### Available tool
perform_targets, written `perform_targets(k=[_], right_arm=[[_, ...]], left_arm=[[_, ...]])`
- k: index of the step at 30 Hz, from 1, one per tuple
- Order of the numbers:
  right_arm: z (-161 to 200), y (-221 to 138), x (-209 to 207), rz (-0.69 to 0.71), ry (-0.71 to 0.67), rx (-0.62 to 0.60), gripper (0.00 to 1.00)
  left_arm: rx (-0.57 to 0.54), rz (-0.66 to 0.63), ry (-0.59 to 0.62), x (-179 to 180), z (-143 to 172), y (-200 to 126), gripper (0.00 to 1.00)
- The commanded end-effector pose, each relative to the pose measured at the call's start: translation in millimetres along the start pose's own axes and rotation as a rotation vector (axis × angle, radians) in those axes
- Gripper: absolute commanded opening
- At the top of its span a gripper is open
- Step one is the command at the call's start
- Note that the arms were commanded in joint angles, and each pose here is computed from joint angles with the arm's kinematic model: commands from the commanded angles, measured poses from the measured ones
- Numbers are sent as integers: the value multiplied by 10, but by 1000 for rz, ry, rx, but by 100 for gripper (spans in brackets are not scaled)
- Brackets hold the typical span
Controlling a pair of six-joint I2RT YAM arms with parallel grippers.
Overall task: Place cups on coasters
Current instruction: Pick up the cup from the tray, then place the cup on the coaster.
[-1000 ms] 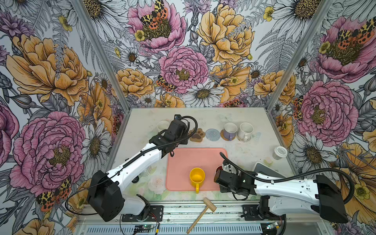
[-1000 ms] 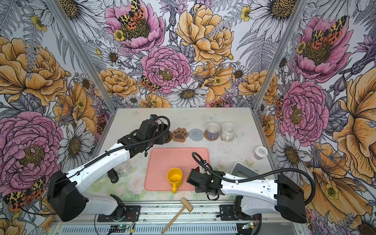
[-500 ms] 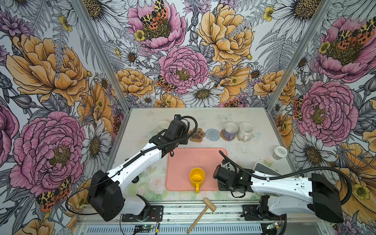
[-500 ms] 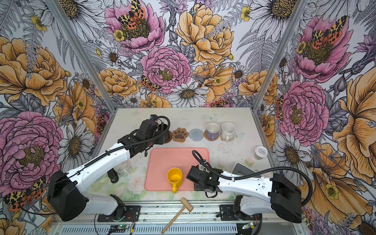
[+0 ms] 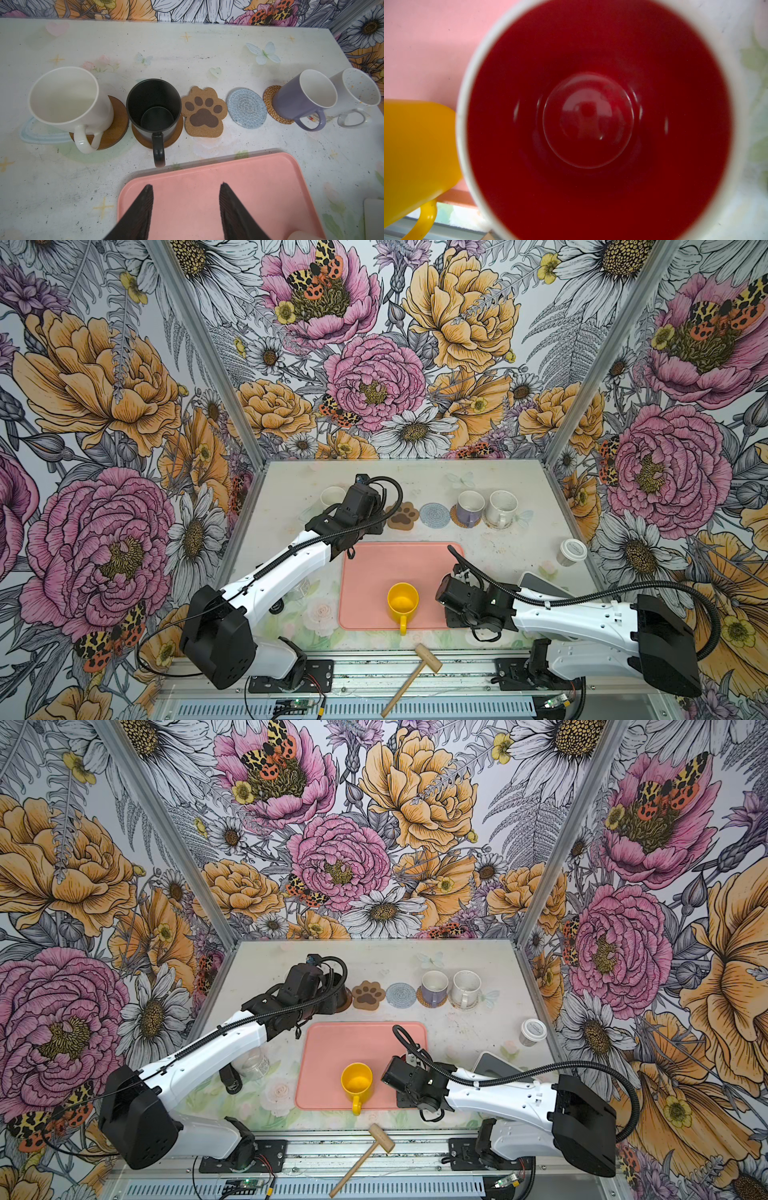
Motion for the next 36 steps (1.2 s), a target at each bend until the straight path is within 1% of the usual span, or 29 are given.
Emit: perform_targets(k=[1, 7, 18, 24, 26, 36], right_arm=[[-212, -117, 83, -20, -21, -68, 0], [-332, -174, 70, -19, -31, -92, 0], [-662, -265, 45, 0, -72, -136, 0], [-1024, -327, -22, 32, -104, -176, 0], [-1162, -344, -54, 42, -115, -186, 0], [-1810, -322, -296, 108, -148, -214, 0]], left_arm=[[-1, 11, -12, 14, -22, 20, 53], [-5, 6, -17, 51, -44, 12, 53], [-6, -3, -24, 98, -50, 16, 53], [-4, -11, -37, 122, -59, 43, 53], [12, 15, -38, 89, -45, 39, 53], [10, 29, -50, 61, -74, 26, 53]])
Point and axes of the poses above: each gripper's point midway between its finger pads, its own y axis out along the fingers, its own x axis along the line the jaws close on, z = x × y, the point moved 4 cm from there along -y, back along the fingers, and after that the axes turned 14 degrees about -y, right-handed, at the moved point
